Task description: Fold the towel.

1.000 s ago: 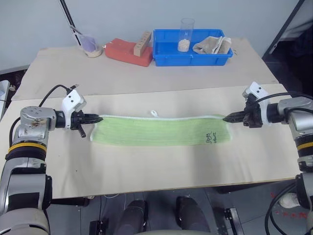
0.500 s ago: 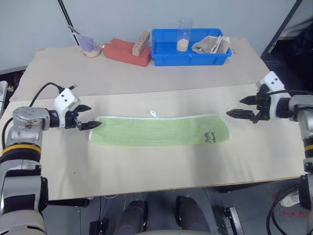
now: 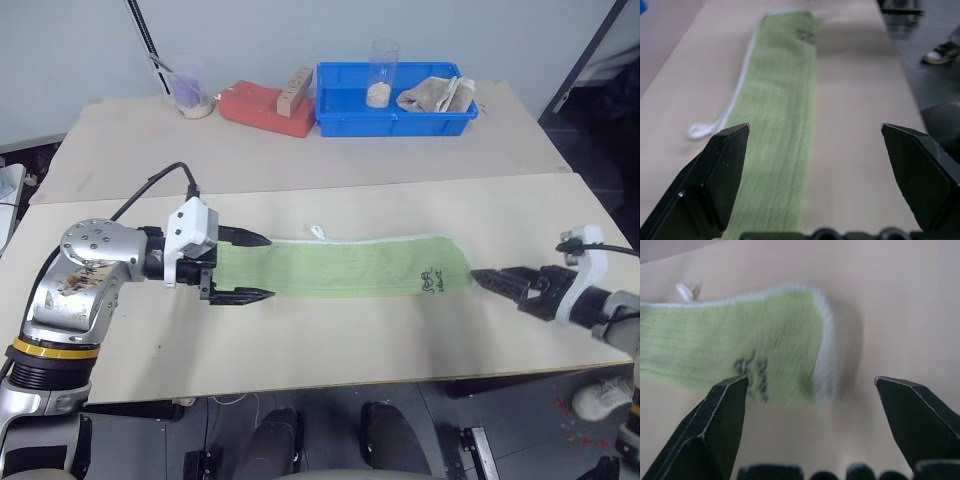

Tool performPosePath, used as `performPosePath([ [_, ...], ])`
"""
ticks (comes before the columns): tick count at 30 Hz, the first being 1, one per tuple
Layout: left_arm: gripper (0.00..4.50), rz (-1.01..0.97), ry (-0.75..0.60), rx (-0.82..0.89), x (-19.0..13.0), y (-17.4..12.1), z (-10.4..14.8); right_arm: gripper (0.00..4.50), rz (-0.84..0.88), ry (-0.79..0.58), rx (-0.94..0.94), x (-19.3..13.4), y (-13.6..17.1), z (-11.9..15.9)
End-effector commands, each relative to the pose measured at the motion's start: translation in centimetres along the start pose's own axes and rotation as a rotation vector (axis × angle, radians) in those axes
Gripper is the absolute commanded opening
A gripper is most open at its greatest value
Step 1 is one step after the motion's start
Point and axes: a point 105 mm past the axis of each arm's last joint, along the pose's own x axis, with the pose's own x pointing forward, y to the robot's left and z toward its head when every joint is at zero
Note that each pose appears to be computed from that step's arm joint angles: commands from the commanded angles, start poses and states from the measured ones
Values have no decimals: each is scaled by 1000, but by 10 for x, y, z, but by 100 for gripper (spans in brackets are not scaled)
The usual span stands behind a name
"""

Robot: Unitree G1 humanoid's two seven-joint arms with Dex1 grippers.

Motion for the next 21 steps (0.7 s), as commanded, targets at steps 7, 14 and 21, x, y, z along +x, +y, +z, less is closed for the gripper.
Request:
performPosePath([
  [7, 450, -46, -46, 36, 13, -10, 9, 446, -48, -2, 227, 12, 2, -19],
  [14, 450, -16, -78, 41, 17, -8, 7, 446, -54, -107, 328, 28, 1, -5],
  [21, 450, -30, -103, 19, 17, -15, 5, 394, -51, -141, 378, 35, 1, 1],
])
